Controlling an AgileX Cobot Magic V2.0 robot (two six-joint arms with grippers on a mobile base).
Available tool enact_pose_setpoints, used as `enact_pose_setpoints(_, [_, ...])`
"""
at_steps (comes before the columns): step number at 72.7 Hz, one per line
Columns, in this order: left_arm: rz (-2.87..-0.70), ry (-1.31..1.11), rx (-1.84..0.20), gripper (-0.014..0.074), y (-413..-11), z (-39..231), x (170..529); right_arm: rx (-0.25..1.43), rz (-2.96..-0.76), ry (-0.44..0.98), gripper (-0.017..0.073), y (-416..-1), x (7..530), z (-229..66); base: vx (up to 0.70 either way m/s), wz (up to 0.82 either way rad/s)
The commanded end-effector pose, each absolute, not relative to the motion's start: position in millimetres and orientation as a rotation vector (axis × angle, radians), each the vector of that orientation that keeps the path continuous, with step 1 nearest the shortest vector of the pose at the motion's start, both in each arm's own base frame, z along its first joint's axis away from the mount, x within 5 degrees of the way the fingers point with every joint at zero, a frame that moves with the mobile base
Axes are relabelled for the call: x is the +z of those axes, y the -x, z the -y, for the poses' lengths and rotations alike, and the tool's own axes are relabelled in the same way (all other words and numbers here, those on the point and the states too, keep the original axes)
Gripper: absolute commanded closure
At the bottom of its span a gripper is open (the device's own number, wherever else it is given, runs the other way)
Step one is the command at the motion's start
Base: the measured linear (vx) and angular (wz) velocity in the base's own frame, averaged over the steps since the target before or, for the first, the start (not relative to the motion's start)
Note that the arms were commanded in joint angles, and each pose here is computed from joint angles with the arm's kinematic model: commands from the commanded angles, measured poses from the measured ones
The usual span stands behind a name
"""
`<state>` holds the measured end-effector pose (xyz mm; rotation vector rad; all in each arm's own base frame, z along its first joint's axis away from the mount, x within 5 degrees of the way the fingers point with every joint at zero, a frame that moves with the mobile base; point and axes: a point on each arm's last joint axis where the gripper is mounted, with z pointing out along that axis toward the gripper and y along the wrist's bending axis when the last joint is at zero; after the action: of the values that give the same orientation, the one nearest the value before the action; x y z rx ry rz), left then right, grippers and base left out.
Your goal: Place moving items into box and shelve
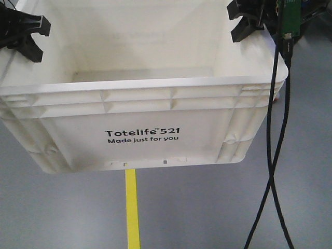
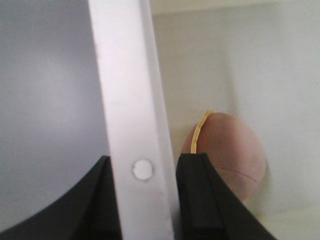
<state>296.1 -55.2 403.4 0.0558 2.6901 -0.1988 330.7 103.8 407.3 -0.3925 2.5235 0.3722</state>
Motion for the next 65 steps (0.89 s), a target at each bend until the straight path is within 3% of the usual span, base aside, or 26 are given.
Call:
enact_pose_setpoints(1, [-2.521,-0.098,-0.426,0.0597,-282.5,71.5,435.4,0.579,-2.307,0.403,0.0564,-312.3,448.8,-117.1,0.25,0.44])
enact_pose_setpoints(65, [-2.523,-0.099,-0.426,0.0597,-282.3,71.5,435.2,0.579,-2.312,0.405,0.0564,-312.0,448.5,-117.1,0.35,0.35])
